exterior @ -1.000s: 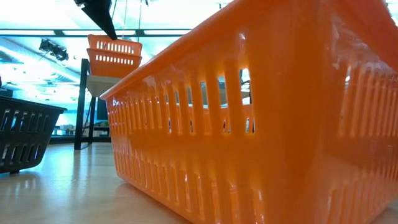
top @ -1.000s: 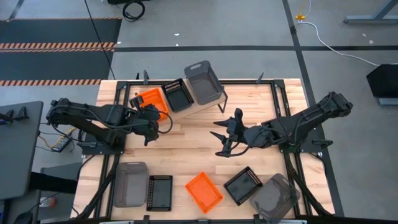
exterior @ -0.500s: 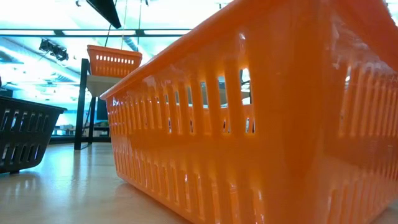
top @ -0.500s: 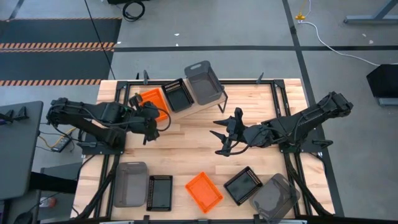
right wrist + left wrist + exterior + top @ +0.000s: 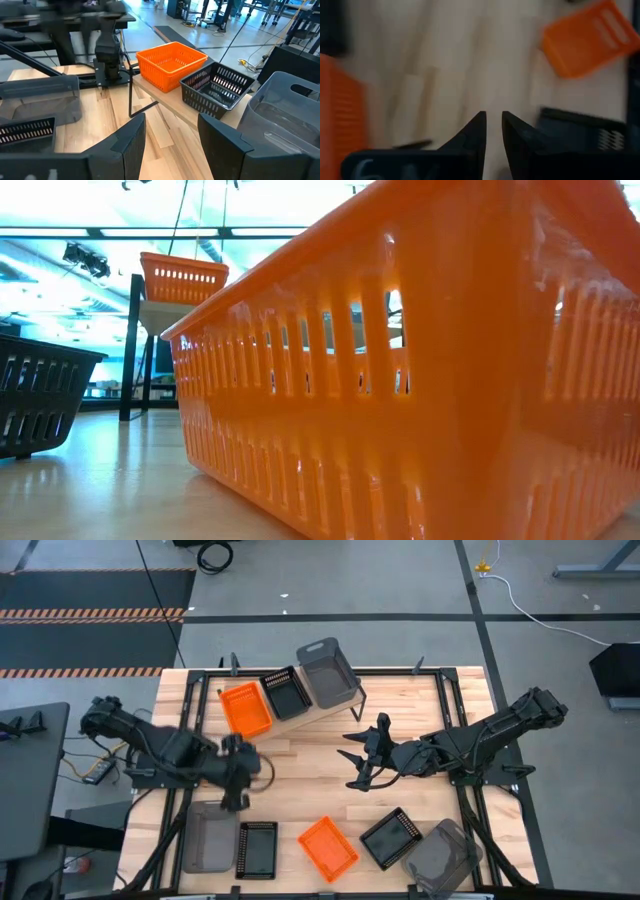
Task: Stack baskets on shelf by color
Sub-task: Stack the left black bin on top of the black bin on the shelf
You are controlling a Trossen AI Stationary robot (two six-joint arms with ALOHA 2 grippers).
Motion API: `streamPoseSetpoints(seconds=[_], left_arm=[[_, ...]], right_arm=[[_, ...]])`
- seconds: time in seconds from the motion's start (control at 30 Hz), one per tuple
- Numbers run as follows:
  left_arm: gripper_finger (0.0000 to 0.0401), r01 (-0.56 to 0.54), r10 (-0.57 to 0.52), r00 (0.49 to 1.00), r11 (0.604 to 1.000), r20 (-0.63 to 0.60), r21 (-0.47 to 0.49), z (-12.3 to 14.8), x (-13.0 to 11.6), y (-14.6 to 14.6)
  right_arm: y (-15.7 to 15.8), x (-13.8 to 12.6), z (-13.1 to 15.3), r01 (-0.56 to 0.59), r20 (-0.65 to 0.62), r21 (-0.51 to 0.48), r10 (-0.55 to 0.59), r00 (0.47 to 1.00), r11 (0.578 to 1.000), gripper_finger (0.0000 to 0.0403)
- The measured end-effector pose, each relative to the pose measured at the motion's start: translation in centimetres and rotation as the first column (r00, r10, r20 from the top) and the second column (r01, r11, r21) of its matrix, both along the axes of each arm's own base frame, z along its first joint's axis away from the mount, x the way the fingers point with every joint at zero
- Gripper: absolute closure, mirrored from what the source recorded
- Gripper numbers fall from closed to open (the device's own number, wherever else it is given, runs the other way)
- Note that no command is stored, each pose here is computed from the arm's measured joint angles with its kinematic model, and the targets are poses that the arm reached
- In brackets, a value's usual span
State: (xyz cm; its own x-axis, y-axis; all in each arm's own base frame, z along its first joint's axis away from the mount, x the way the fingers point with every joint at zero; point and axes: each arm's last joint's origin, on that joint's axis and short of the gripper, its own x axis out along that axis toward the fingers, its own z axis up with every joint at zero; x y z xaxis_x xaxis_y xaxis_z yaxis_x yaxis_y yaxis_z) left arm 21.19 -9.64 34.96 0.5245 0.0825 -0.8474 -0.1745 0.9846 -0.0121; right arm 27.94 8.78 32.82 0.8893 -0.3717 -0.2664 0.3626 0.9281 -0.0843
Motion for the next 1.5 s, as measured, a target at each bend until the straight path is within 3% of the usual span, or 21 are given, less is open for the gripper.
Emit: streamPoseSetpoints(seconds=[0.4,0.7,1.07,1.3,1.5], left_arm=[[0.0334,0.142,-0.147,0.989,0.982,-0.029,-0.127,-5.0,0.7,-11.5],[0.0333,0.163,-0.17,0.985,0.956,-0.008,-0.245,-7.8,-0.1,-17.0],[0.0333,0.162,-0.204,0.969,0.949,-0.138,-0.269,-12.5,-0.8,-20.7],[0.0329,0.171,-0.216,0.965,0.948,-0.148,-0.27,-13.6,-0.8,-21.5],[0.029,0.164,-0.198,0.97,0.961,-0.141,-0.22,-13.7,-0.8,-21.2]], right_arm=[[0.0,0.0,0.0,0.005,0.007,0.016,-0.005,1.0,1.0,0.0216],[0.0,0.0,0.0,0.007,0.011,0.025,-0.007,1.0,1.0,0.0216],[0.0,0.0,0.0,0.013,0.02,0.049,-0.014,1.0,0.999,0.0216],[0.1,0.0,0.0,-0.008,0.02,0.068,0.007,1.0,0.998,0.0216],[0.2,0.0,0.0,-0.023,0.023,0.087,0.021,1.0,0.996,0.0216]])
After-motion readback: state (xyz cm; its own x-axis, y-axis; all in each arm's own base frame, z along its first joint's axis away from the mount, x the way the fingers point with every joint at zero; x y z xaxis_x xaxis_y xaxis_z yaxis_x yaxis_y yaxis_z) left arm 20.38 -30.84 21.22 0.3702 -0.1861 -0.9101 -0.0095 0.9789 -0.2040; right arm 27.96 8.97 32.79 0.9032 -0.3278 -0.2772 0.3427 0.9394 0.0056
